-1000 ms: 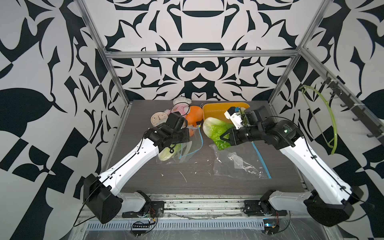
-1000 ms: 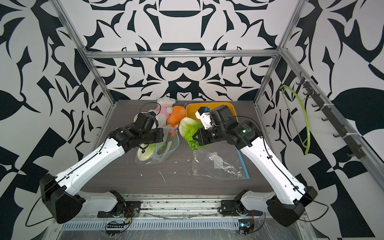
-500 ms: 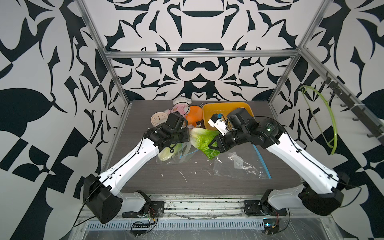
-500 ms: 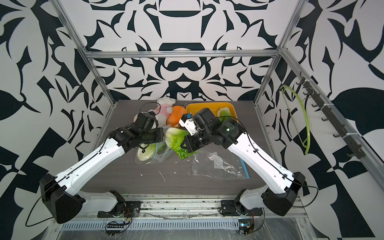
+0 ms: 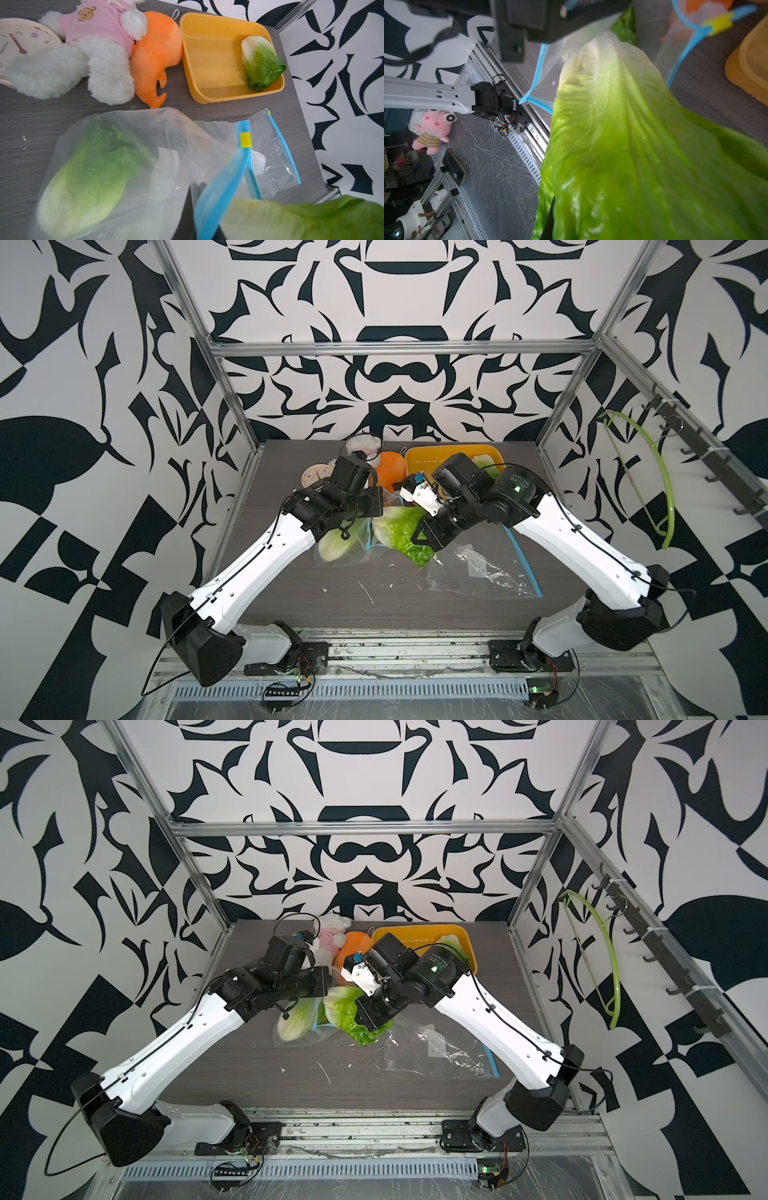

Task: Put the chinese cabbages into a zipper bag and zip it
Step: Place the Chinese cabbage in the zipper food storage bag.

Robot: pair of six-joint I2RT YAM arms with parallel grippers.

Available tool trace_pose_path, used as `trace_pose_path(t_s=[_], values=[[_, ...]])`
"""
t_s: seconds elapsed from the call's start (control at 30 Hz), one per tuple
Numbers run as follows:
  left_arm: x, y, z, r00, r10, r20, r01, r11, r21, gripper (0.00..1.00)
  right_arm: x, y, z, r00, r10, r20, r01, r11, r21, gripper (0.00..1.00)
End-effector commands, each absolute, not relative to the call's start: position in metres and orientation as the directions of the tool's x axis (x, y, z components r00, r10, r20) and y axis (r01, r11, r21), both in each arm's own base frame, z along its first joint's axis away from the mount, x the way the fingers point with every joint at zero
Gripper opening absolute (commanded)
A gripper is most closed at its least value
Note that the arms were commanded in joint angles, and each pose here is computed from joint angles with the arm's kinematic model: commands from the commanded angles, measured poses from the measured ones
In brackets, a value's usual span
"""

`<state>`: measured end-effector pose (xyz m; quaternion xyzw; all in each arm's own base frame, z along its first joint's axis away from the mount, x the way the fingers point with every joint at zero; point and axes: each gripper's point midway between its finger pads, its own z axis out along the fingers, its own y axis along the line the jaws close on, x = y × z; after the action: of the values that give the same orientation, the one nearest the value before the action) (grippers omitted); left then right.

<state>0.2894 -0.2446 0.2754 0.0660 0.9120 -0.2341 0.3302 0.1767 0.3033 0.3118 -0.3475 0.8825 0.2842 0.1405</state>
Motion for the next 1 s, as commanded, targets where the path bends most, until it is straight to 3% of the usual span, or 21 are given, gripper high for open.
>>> trace_pose_path(t_s=[0.0,0.33,0.8,0.97], values=[[0.285,-0.253,0.284,-0.768,0.001,-0.640,0.327,0.860,-0.391,0.00,0.171,0.315,0.339,-0.641,-0.562,-0.523,-0.767,0.494,0.410,0.00],[0.280,-0.248,0.296,-0.742,-0.005,-0.670,0.352,0.849,-0.395,0.00,0.175,0.304,0.308,-0.622,-0.662,-0.419,-0.783,0.528,0.328,0.00],[0.272,-0.259,0.308,-0.736,-0.055,-0.675,0.385,0.785,-0.485,0.00,0.181,0.338,0.318,-0.575,-0.683,-0.450,-0.817,0.456,0.352,0.00],[0.272,-0.257,0.308,-0.734,-0.073,-0.675,0.376,0.784,-0.493,0.00,0.186,0.346,0.298,-0.600,-0.689,-0.407,-0.798,0.480,0.364,0.12]])
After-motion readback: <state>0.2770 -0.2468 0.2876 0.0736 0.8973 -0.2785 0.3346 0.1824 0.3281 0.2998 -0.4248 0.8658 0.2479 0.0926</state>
